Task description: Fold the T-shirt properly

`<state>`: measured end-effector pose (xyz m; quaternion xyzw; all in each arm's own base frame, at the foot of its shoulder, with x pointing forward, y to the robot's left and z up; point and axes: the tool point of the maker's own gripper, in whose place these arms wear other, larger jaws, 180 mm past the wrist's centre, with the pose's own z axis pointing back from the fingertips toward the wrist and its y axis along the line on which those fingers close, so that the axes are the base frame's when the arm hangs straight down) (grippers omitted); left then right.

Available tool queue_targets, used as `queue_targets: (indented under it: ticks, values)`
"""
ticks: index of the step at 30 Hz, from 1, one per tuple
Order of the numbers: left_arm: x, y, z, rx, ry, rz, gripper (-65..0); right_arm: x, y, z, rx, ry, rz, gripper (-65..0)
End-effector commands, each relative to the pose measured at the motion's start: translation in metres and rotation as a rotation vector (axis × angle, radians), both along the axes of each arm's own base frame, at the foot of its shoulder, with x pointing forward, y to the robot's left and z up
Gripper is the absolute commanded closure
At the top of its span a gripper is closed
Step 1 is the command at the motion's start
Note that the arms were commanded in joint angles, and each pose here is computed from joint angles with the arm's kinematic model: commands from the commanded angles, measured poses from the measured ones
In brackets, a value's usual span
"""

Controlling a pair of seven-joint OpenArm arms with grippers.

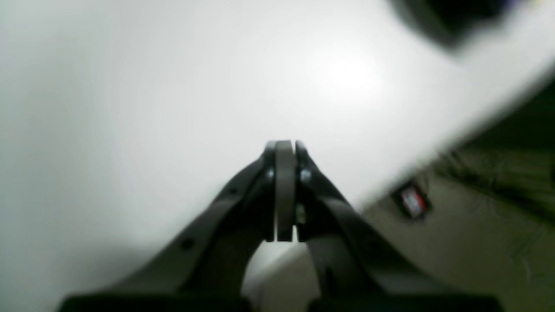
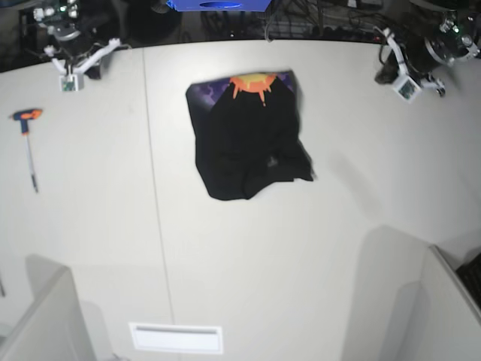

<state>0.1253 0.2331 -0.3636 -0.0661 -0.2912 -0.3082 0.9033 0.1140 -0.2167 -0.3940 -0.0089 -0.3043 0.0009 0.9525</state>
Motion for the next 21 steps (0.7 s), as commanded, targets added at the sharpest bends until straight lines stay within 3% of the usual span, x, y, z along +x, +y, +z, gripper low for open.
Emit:
queue_targets:
  ticks: [1, 5, 10, 13, 16, 18, 21]
  values:
    - [-0.003, -0.002, 0.002, 0.028, -0.026, -0.036, 0.0, -0.006, -0.002, 0.004, -0.011, -0.007, 0.006, 0.0]
    - [-0.045, -0.007, -0.021, 0.126, 0.027, -0.091, 0.0, -0.048, -0.022, 0.002, -0.054, 0.085, -0.025, 0.0]
    - [-0.094, -0.018, -0.03, 0.099, 0.135, -0.124, 0.0, -0.119, -0.049, 0.005, -0.121, 0.255, -0.058, 0.0]
    - [-0.122, -0.029, -0.034, 0.075, 0.208, -0.154, 0.0, -0.165, -0.034, 0.003, -0.088, 0.38, -0.029, 0.0]
    - [-0.157, -0.038, -0.04, 0.043, 0.304, -0.165, 0.0, -0.185, -0.002, -0.007, -0.007, 0.449, 0.038, 0.0]
    - [-0.187, -0.046, -0.052, 0.008, 0.392, -0.166, 0.0, -0.221, 0.027, -0.021, 0.068, 0.587, 0.111, 0.0]
    - [-0.208, -0.048, -0.087, 0.005, 0.468, -0.105, 0.0, -0.234, 0.055, -0.063, 0.127, 0.707, 0.207, 0.0]
